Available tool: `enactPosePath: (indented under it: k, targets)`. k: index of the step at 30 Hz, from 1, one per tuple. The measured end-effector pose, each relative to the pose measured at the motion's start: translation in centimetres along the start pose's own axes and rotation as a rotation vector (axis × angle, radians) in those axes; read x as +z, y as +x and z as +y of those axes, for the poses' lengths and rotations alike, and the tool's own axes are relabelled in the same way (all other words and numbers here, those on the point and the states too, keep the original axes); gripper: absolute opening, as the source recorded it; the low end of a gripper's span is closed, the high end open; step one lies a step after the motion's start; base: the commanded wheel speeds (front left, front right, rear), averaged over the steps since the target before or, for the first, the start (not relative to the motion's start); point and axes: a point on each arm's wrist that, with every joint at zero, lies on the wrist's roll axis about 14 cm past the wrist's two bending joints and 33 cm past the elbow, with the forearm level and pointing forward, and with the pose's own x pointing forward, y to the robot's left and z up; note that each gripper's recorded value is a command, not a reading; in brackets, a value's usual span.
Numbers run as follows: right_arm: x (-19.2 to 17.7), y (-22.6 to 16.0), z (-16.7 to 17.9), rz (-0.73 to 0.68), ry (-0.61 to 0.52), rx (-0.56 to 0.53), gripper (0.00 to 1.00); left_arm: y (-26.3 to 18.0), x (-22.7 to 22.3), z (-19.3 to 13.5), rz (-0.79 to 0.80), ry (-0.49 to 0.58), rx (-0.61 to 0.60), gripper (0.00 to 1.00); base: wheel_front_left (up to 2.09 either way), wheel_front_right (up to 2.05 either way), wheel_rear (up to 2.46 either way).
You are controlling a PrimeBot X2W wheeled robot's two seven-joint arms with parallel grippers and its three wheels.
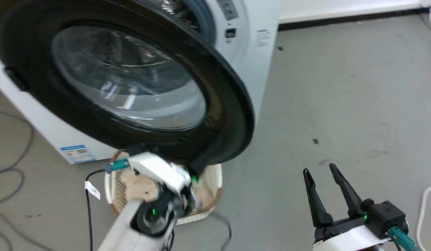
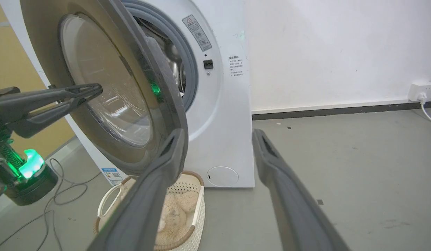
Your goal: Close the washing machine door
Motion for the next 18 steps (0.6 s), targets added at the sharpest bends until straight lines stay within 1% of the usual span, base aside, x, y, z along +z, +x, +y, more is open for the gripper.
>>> enactPosePath:
  k: [3,5,6,8,10,12,15,17,18]
  targets:
    - [0.2,0.5,0.9,-0.008,-0.003,0.033,1.00,-2.5,-1.2,0.7,0.061,0.159,0.041,0.00,0.00,0.00,0.00]
    - [0.2,0.8,1.6,-0.012,0.000,0.058,1.00,-4.2,-1.1,1.2,0.059,0.264,0.067,0.00,0.00,0.00,0.00]
    - [0.3,1.0,2.0,-0.014,0.000,0.069,1.00,-5.2,-1.0,1.5,0.054,0.328,0.086,0.00,0.00,0.00,0.00]
    - [0.3,1.1,2.7,-0.018,0.002,0.093,1.00,-7.2,0.2,2.2,0.019,0.494,0.134,0.00,0.00,0.00,0.00]
    - [0.5,1.2,3.4,-0.023,0.003,0.113,1.00,-9.2,2.3,2.6,-0.045,0.687,0.179,0.00,0.00,0.00,0.00]
    - [0.6,1.2,4.0,-0.029,0.006,0.133,1.00,-11.1,4.6,2.3,-0.134,0.853,0.206,0.00,0.00,0.00,0.00]
    - [1.0,1.4,4.9,-0.041,0.007,0.163,1.00,-13.4,7.6,0.5,-0.295,1.034,0.210,0.00,0.00,0.00,0.00]
    - [1.0,1.5,5.5,-0.043,0.008,0.182,1.00,-14.9,9.3,-0.7,-0.388,1.136,0.231,0.00,0.00,0.00,0.00]
    - [1.0,1.4,5.8,-0.043,0.009,0.190,1.00,-15.7,10.2,-1.3,-0.436,1.170,0.245,0.00,0.00,0.00,0.00]
